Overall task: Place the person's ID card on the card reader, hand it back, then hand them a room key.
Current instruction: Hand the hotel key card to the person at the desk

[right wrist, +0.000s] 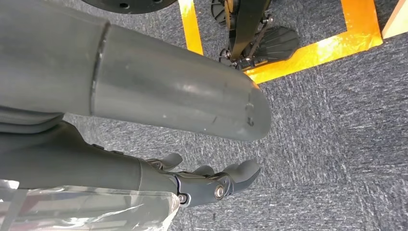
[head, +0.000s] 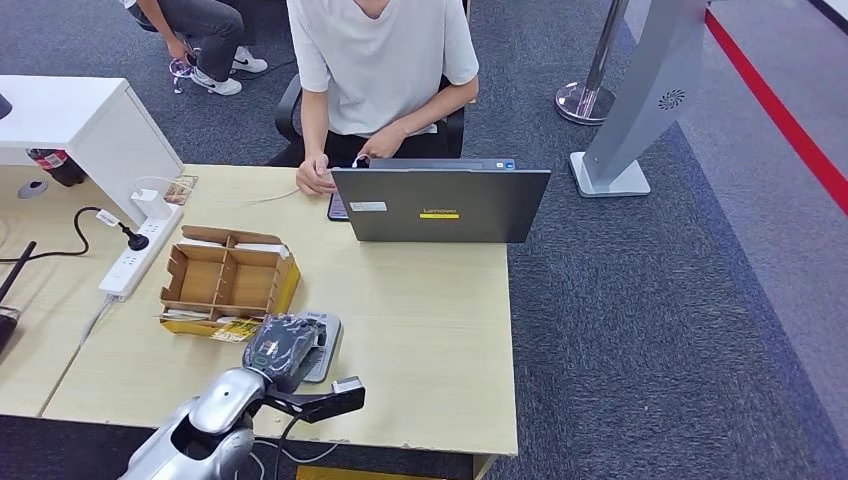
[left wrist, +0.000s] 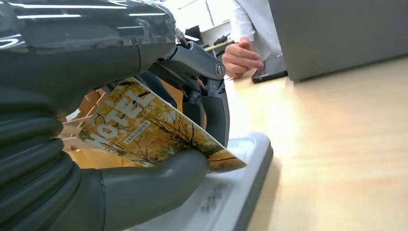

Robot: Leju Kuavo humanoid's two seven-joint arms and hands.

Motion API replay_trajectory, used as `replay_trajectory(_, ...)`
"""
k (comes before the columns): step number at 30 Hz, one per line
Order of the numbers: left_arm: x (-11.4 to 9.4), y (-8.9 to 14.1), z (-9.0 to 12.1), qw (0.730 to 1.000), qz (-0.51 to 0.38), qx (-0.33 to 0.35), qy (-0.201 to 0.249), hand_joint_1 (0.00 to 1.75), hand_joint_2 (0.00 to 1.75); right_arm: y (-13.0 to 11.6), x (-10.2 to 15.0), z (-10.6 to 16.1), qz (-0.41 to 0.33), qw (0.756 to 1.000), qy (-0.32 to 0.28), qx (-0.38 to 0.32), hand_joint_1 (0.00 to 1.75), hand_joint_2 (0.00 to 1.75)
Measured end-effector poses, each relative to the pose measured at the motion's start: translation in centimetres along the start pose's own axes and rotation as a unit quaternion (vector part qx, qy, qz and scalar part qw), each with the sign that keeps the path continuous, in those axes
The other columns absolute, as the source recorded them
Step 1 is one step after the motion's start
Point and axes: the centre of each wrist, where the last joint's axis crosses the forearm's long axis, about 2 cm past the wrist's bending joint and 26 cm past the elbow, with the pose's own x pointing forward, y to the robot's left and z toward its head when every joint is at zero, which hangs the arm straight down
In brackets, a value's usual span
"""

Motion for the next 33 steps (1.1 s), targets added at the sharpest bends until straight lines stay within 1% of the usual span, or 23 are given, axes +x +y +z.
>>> replay_trajectory(2,-0.2,1.6,-0.7,0.998,-0.011,0.057,0.006,1.75,1.75,0.0,0.0,0.0,0.000,1.000,-0.003,0.000,0.00,0.00)
replay_trajectory(5,0.2,5.2,-1.8,0.985,-0.042,0.165,0.012,1.75,1.75,0.0,0.0,0.0,0.003,1.000,-0.007,0.002,0.00,0.00)
replay_trajectory(7,0.4,7.7,-2.4,0.964,-0.071,0.254,0.009,1.75,1.75,0.0,0.0,0.0,0.009,1.000,-0.011,0.005,0.00,0.00)
replay_trajectory(9,0.3,10.2,-3.0,0.938,-0.100,0.332,0.003,1.75,1.75,0.0,0.1,0.0,0.017,1.000,-0.015,0.008,0.00,0.00)
replay_trajectory(11,-0.1,12.6,-3.6,0.919,-0.116,0.377,-0.002,1.75,1.75,0.1,0.3,-0.1,0.022,1.000,-0.018,0.010,0.00,0.00)
replay_trajectory(14,-0.7,15.1,-4.2,0.901,-0.138,0.411,-0.003,1.75,1.75,0.1,0.4,-0.1,0.028,0.999,-0.021,0.013,0.00,0.00)
replay_trajectory(17,-1.6,17.9,-5.3,0.889,-0.168,0.426,0.014,1.75,1.75,0.1,0.6,-0.2,0.036,0.999,-0.026,0.019,0.00,0.00)
replay_trajectory(21,-3.8,22.2,-7.5,0.884,-0.198,0.420,0.055,1.75,1.75,0.2,1.1,-0.3,0.044,0.998,-0.029,0.026,0.00,0.00)
replay_trajectory(24,-4.6,24.0,-8.6,0.884,-0.205,0.414,0.075,1.75,1.75,0.3,1.3,-0.4,0.048,0.998,-0.028,0.028,0.00,0.00)
replay_trajectory(26,-4.8,24.4,-9.1,0.885,-0.204,0.410,0.082,0.87,1.75,0.3,1.3,-0.4,0.049,0.998,-0.027,0.028,0.00,0.00)
replay_trajectory(28,-4.9,24.4,-9.4,0.888,-0.202,0.405,0.086,0.00,1.75,0.3,1.4,-0.4,0.050,0.998,-0.028,0.028,0.00,0.00)
replay_trajectory(33,-5.1,24.5,-10.1,0.897,-0.194,0.385,0.097,0.00,1.75,0.3,1.4,-0.4,0.050,0.998,-0.028,0.028,0.00,0.00)
